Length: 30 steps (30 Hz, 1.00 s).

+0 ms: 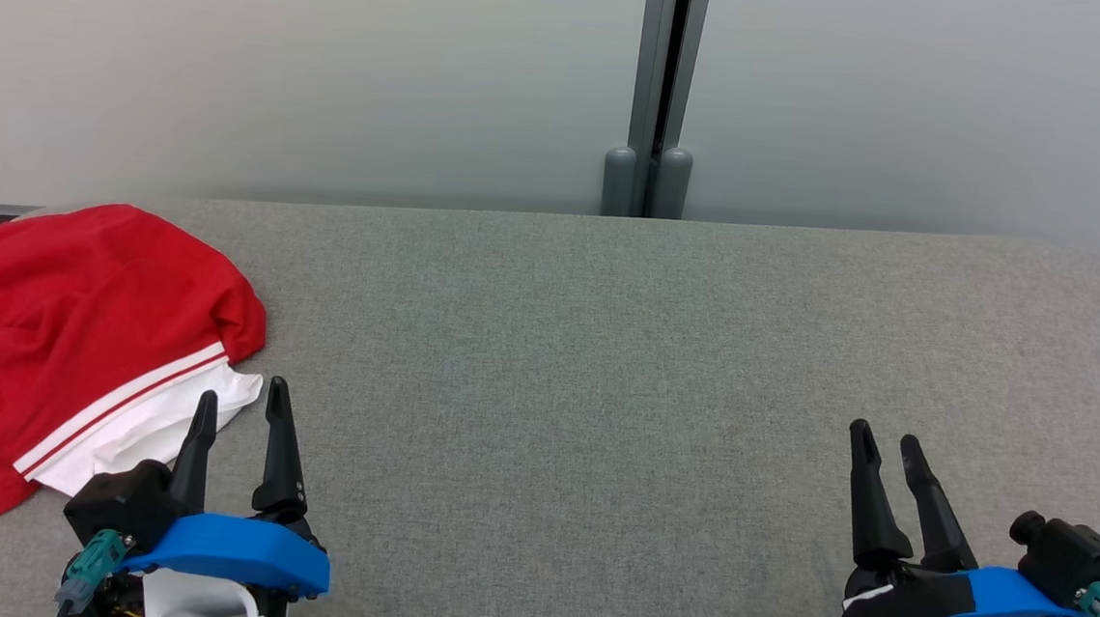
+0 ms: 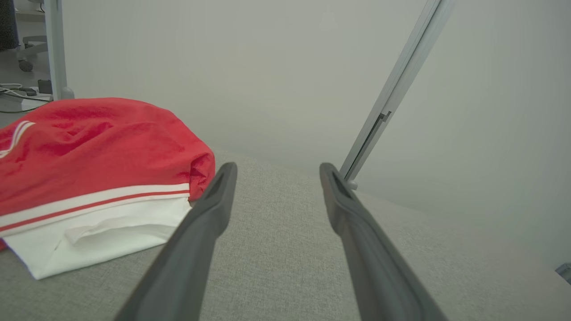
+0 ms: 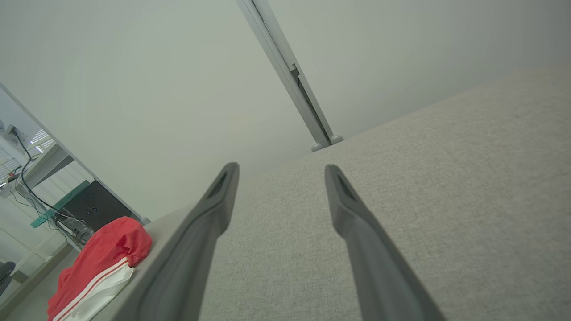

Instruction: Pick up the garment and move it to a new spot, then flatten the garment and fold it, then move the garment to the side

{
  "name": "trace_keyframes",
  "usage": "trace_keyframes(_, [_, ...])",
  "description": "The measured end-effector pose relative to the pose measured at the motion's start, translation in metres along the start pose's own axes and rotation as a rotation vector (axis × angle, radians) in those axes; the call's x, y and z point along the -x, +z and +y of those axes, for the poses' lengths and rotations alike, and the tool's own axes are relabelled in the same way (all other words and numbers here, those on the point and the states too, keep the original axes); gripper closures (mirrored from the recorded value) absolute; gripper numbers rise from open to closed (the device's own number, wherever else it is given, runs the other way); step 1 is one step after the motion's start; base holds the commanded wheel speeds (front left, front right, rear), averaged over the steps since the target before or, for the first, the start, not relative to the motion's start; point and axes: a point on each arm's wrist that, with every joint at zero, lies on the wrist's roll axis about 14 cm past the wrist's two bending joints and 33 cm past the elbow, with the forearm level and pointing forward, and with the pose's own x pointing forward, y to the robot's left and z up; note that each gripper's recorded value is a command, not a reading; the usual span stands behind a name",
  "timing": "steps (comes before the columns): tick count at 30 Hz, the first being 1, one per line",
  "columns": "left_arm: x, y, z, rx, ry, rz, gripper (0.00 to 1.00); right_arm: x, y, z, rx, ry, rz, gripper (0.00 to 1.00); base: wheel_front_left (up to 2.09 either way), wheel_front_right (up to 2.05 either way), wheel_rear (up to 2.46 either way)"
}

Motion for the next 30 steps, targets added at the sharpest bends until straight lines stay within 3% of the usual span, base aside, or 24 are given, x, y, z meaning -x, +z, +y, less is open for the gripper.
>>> trace_keyframes(30, [0.003,-0.010,-0.002,-0.258,-0.028,-0.002,0.00,0.001,-0.012,0.013,0.260,0.075,0.017,0.00,0.00,0.00,0.00])
